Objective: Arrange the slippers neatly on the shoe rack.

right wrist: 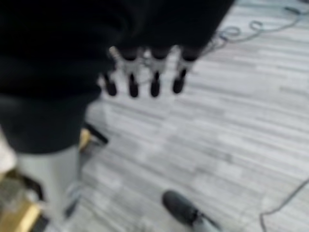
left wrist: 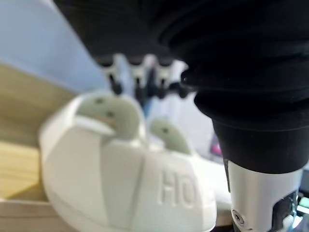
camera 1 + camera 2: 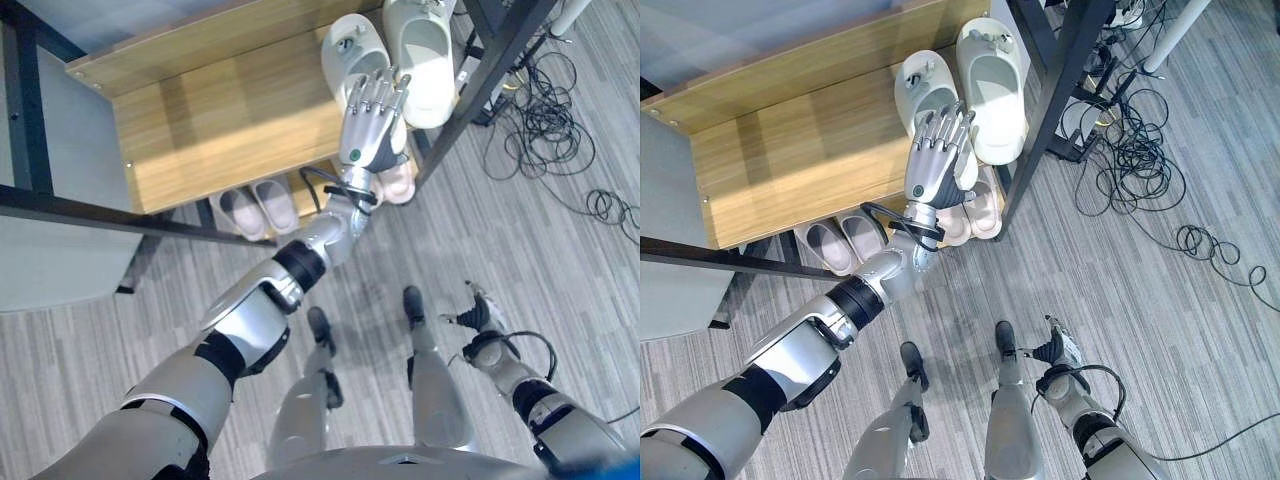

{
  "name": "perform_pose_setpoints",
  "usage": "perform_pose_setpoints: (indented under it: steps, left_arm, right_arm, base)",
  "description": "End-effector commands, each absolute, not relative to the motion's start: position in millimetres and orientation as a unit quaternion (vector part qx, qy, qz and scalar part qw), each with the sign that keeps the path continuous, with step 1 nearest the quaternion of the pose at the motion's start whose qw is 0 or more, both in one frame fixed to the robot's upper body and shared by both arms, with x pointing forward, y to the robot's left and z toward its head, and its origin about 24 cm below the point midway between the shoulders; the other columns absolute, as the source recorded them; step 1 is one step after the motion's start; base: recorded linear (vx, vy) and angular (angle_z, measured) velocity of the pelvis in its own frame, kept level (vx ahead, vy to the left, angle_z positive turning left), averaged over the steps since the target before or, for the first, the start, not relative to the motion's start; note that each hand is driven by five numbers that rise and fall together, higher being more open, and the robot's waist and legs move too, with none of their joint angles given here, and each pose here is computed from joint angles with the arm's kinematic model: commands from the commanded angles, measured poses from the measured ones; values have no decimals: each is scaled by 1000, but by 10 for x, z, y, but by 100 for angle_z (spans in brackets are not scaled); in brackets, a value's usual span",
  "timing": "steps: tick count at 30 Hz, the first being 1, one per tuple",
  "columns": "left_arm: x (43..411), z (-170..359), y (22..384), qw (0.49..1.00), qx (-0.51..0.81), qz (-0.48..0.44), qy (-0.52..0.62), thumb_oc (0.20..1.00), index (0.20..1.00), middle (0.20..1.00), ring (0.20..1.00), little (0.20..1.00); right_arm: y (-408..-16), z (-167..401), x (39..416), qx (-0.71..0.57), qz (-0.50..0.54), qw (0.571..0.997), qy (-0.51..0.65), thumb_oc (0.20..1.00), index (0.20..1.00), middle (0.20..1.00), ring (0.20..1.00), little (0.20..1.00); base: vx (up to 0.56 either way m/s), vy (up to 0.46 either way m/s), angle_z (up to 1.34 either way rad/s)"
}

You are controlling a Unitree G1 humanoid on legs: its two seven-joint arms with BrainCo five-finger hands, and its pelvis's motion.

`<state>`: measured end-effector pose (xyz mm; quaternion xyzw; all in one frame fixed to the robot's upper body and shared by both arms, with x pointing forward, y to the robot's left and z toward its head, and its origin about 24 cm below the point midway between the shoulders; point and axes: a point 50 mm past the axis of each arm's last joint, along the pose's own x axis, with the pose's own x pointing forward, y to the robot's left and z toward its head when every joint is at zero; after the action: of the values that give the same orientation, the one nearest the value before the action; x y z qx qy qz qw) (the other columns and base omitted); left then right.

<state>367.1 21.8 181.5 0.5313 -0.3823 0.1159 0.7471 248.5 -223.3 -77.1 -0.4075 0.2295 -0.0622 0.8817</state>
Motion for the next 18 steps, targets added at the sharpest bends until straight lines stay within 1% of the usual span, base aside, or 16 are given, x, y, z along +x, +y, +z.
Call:
perform_pose_setpoints:
  steps: [1, 9, 18]
  left_arm:
    - [3751, 2286, 127, 717, 523, 169, -428, 1000, 1000, 1000, 1000, 1000]
    - [3773, 2369, 151, 693, 544, 179, -439, 1000, 1000, 1000, 1000, 1000]
    - [3786, 2453, 194, 676, 554, 187, -448, 1000, 1000, 1000, 1000, 1000]
  right_arm:
    - [-2341, -654, 2605, -431, -80, 875, 206, 1000, 1000, 1000, 1000, 1000]
    - [-2358, -638, 2623, -436, -79, 873, 203, 1000, 1000, 1000, 1000, 1000]
    - [-2366, -608, 2646, -435, -82, 875, 195, 1000, 1000, 1000, 1000, 1000]
  base:
    - [-5, 0, -7]
    - [2, 0, -1]
    - [0, 0, 0]
